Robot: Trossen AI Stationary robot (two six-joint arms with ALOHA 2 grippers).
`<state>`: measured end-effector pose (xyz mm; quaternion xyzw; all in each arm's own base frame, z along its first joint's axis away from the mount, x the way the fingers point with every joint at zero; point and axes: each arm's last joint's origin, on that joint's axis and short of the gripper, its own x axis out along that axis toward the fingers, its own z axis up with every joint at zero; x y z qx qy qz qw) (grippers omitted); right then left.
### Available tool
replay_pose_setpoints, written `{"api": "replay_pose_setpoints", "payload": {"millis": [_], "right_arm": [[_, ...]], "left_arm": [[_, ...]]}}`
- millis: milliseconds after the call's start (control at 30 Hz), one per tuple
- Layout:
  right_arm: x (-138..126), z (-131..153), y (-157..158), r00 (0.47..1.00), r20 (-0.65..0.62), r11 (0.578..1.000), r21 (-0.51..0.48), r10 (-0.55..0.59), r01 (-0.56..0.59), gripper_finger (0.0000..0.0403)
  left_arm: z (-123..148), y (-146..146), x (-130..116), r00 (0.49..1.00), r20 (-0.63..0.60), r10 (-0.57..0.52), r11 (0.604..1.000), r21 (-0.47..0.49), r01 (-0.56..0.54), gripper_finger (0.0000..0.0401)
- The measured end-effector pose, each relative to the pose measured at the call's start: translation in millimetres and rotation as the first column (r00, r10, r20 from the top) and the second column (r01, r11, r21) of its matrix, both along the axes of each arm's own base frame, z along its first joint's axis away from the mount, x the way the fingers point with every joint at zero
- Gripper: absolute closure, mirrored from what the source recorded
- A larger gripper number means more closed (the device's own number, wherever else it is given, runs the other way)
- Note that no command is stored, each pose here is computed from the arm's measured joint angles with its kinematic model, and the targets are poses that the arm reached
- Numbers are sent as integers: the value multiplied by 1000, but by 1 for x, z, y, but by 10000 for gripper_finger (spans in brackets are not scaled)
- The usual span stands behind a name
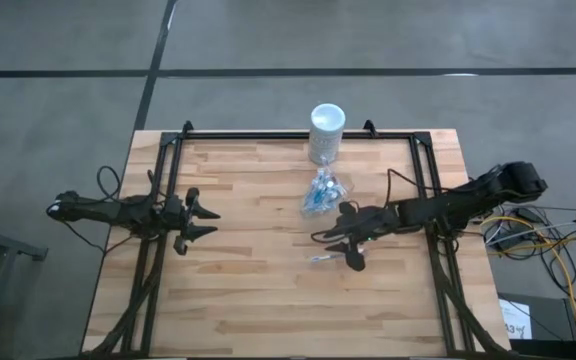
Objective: Pick & Place toothbrushing station
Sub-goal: Put the purple toothbrush into the transparent organizer
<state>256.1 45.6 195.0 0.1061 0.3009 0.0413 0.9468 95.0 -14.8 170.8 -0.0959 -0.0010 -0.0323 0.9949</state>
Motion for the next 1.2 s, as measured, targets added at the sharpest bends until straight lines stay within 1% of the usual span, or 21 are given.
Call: {"api": "replay_pose_setpoints", "payload": {"millis": [167, 433, 567, 767, 1000, 1200], "right_arm": [[2, -6, 2, 1000, -20, 1000, -17, 15, -15, 215], [9, -33, 9, 992, -120, 998, -38, 41, -46, 211], [15, -45, 12, 989, -130, 996, -60, 63, -71, 211], [20, -60, 13, 986, -154, 995, -65, 64, -75, 211], [26, -70, 15, 988, -142, 995, -59, 65, -74, 211], [29, -79, 16, 984, -160, 996, -35, 81, -88, 212]], "left_arm": [[0, 0, 0, 1000, 0, 0, 1000, 0, 0, 232], [0, 0, 0, 1000, 0, 0, 1000, 0, 0, 231], [0, 0, 0, 1000, 0, 0, 1000, 0, 0, 231], [0, 0, 0, 1000, -1, 0, 1000, 0, 0, 231], [0, 0, 0, 1000, 0, 0, 1000, 0, 0, 231], [0, 0, 0, 1000, 0, 1, 1000, 0, -1, 231]]}}
